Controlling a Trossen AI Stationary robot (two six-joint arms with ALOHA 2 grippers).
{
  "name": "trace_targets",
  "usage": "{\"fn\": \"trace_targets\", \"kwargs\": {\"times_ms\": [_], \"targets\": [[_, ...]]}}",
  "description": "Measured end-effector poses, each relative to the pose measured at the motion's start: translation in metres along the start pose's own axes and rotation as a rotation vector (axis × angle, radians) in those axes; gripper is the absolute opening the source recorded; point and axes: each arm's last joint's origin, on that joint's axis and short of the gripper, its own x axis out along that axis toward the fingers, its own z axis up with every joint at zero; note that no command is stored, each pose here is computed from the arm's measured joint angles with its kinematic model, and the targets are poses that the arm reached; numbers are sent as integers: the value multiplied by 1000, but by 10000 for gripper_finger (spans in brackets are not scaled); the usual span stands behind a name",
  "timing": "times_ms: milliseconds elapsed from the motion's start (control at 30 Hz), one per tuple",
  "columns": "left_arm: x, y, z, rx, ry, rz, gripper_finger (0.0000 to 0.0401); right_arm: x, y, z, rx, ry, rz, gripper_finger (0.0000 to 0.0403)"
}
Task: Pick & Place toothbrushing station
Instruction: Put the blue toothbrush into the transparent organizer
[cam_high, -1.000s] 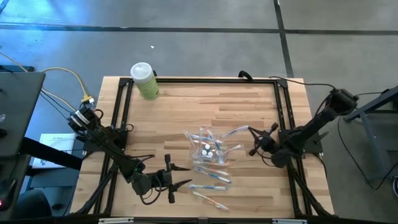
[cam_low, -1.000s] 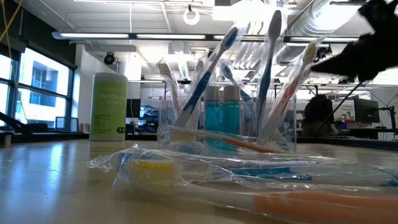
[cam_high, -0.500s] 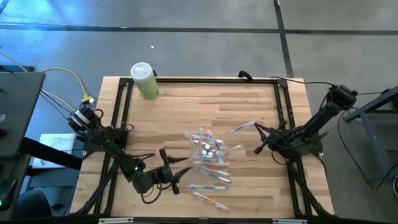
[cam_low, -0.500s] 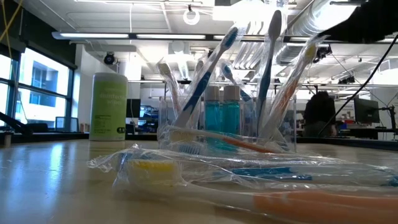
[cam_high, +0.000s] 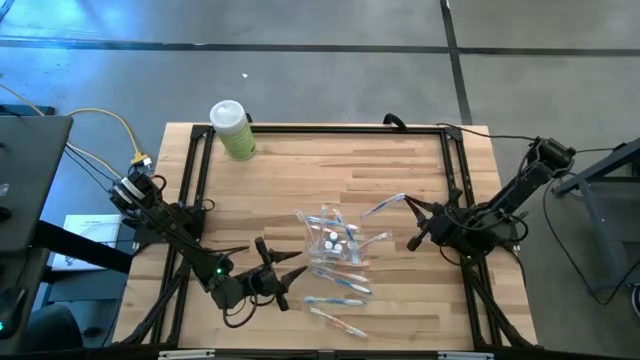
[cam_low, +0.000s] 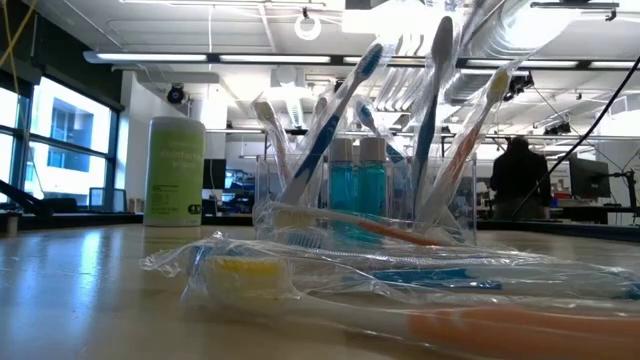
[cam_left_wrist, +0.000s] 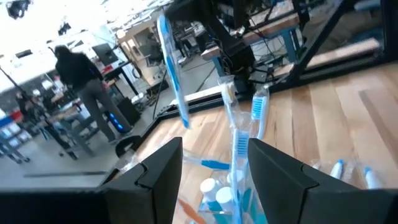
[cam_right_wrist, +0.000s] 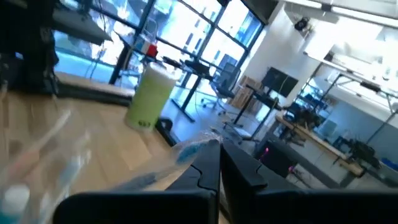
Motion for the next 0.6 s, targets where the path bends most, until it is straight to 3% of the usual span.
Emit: {"fn": "trace_targets", "kwargs": {"times_ms": [200,467,600], "targets": [[0,0,0,-78,-1,1,176,4,3,27,48,-122,87,3],[-3,-1,1,-92,-1,3,176,-2,34,17,-11,-18,38,2],[-3,0,0,-129,3,19,176,-7,38,27,-32,22,14,2]]}}
